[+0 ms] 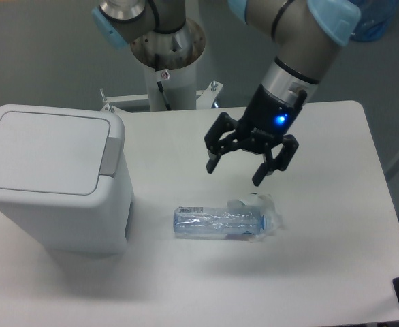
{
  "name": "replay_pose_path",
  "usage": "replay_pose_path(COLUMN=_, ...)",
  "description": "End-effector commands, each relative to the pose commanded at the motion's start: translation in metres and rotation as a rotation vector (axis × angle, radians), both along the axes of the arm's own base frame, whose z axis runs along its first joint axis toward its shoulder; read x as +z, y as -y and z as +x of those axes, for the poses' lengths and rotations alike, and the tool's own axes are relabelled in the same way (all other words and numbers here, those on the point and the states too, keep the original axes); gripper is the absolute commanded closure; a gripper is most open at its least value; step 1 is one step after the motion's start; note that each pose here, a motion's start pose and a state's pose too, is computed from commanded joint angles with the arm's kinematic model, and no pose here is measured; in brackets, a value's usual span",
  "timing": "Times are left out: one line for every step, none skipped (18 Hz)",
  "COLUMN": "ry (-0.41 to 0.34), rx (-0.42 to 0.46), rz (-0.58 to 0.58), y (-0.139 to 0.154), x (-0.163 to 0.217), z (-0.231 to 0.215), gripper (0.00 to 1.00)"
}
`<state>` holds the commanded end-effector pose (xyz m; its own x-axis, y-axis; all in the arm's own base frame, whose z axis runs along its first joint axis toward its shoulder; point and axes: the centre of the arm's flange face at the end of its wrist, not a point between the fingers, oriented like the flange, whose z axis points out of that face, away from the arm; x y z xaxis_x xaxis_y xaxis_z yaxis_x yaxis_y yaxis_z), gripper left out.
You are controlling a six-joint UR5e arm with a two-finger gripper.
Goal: Open the trash can
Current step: 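Move the open gripper across the table toward the white trash can lid, then hold the gripper at the lid's edge until the lid flips open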
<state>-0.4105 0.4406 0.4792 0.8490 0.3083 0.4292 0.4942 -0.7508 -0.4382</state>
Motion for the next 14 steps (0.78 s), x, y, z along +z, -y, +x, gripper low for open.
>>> replay_pose_path(ry=-0.01, rx=-0.02, rz=0.008, y=-0.007, x=0.008, z=0.013, gripper=0.0)
replay_pose_path(ry=-0.019, rx=-0.045, rz=0.014, y=-0.014, x=0.014, z=0.029, gripper=0.0)
replay_pose_path(ry=-0.028, rx=-0.068, rz=0.02, y=-0.02, x=0.019, z=0.042, gripper=0.0)
replay_pose_path(ry=-0.028, rx=-0.089, rz=0.022, y=-0.025, x=0.019, z=0.054, gripper=0.0)
replay_pose_path(ry=-0.027, rx=-0.109, rz=0.025, y=-0.032, x=0.018, z=0.063, gripper=0.0)
replay_pose_path(ry=-0.021, rx=-0.136, rz=0.036, y=-0.042, x=0.014, z=0.074, gripper=0.0)
replay_pose_path(ry=-0.022, rx=-0.16, rz=0.053, y=-0.051, x=0.012, z=0.085, gripper=0.0)
replay_pose_path(ry=-0.033, rx=-0.165, rz=0.062, y=-0.052, x=0.007, z=0.088, gripper=0.0)
replay_pose_path(ry=-0.046, rx=-0.169, rz=0.073, y=-0.052, x=0.001, z=0.092, gripper=0.0)
replay_pose_path(ry=-0.052, rx=-0.172, rz=0.075, y=-0.051, x=-0.006, z=0.097, gripper=0.0)
replay_pose_path(ry=-0.062, rx=-0.175, rz=0.081, y=-0.046, x=-0.005, z=0.104, gripper=0.0)
replay_pose_path(ry=-0.057, rx=-0.175, rz=0.078, y=-0.043, x=-0.009, z=0.109, gripper=0.0)
replay_pose_path(ry=-0.054, rx=-0.175, rz=0.076, y=-0.04, x=-0.011, z=0.112, gripper=0.0)
replay_pose_path(ry=-0.053, rx=-0.175, rz=0.076, y=-0.038, x=-0.013, z=0.114, gripper=0.0)
